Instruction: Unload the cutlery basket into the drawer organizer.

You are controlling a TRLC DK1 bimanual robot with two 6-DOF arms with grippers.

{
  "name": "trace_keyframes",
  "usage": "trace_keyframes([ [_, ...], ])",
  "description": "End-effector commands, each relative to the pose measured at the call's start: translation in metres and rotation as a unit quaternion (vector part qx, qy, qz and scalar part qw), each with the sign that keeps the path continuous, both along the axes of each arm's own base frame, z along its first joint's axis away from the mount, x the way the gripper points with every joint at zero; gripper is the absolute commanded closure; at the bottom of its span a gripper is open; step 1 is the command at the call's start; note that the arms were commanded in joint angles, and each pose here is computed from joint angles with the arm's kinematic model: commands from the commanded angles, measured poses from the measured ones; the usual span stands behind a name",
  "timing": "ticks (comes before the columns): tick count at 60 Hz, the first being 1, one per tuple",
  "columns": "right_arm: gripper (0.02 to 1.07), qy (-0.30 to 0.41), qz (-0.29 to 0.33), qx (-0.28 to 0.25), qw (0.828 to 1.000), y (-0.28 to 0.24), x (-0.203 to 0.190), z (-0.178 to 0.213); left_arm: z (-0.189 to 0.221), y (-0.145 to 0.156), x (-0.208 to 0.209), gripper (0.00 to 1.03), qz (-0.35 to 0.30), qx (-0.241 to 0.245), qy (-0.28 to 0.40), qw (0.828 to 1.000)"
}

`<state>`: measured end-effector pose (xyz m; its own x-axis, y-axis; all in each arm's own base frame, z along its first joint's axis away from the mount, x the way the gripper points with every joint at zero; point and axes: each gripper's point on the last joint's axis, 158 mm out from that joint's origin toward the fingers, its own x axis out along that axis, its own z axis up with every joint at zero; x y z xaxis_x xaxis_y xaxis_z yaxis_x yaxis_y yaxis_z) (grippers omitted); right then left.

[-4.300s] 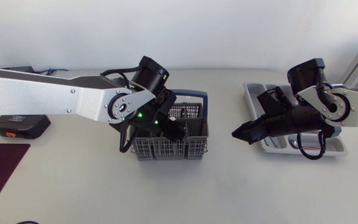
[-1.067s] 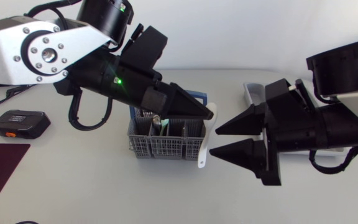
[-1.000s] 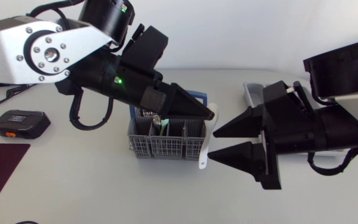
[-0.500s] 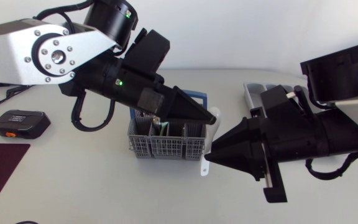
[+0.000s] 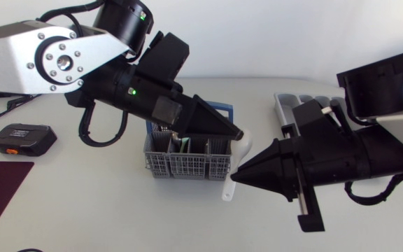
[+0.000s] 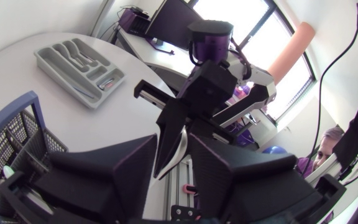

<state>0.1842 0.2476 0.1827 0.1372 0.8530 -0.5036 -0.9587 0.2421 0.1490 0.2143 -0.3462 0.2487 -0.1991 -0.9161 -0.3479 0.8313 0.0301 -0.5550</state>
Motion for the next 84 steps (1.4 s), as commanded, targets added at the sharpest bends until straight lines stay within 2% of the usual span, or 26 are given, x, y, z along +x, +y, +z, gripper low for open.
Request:
trace_keyframes([
  [1,1.01,0.013,0.010,-0.010,1.000,-0.003,-0.009,-0.014,0.024,0.000,0.016,0.27,0.015,-0.015,-0.026,0.999],
  [9,1.01,0.013,-0.005,-0.024,1.000,-0.014,-0.003,-0.023,0.043,0.009,0.045,0.24,0.059,-0.018,-0.055,0.997],
  [14,1.01,0.006,-0.028,-0.038,0.999,-0.033,0.007,-0.030,0.049,0.022,0.075,0.24,0.109,-0.009,-0.066,0.992],
  [18,1.01,-0.011,-0.057,-0.061,0.996,-0.054,0.018,-0.040,0.037,0.035,0.099,0.24,0.155,0.026,-0.080,0.984],
  [26,1.01,-0.043,-0.107,-0.106,0.988,-0.096,0.038,-0.057,0.000,0.053,0.116,0.25,0.188,0.106,-0.100,0.971],
  [30,1.01,-0.063,-0.136,-0.135,0.979,-0.124,0.049,-0.067,-0.021,0.064,0.121,0.25,0.201,0.145,-0.108,0.963],
  [38,1.01,-0.082,-0.185,-0.178,0.963,-0.182,0.069,-0.084,-0.045,0.078,0.121,0.25,0.210,0.191,-0.131,0.950],
  [47,1.01,-0.097,-0.241,-0.225,0.939,-0.251,0.093,-0.104,-0.066,0.089,0.120,0.25,0.215,0.225,-0.139,0.940],
  [64,1.01,-0.155,-0.297,-0.332,0.882,-0.338,0.123,-0.133,-0.101,0.100,0.113,0.25,0.205,0.268,-0.139,0.931],
  [84,1.01,-0.177,-0.313,-0.397,0.844,-0.398,0.148,-0.159,-0.108,0.105,0.112,0.25,0.209,0.285,-0.141,0.925],
])
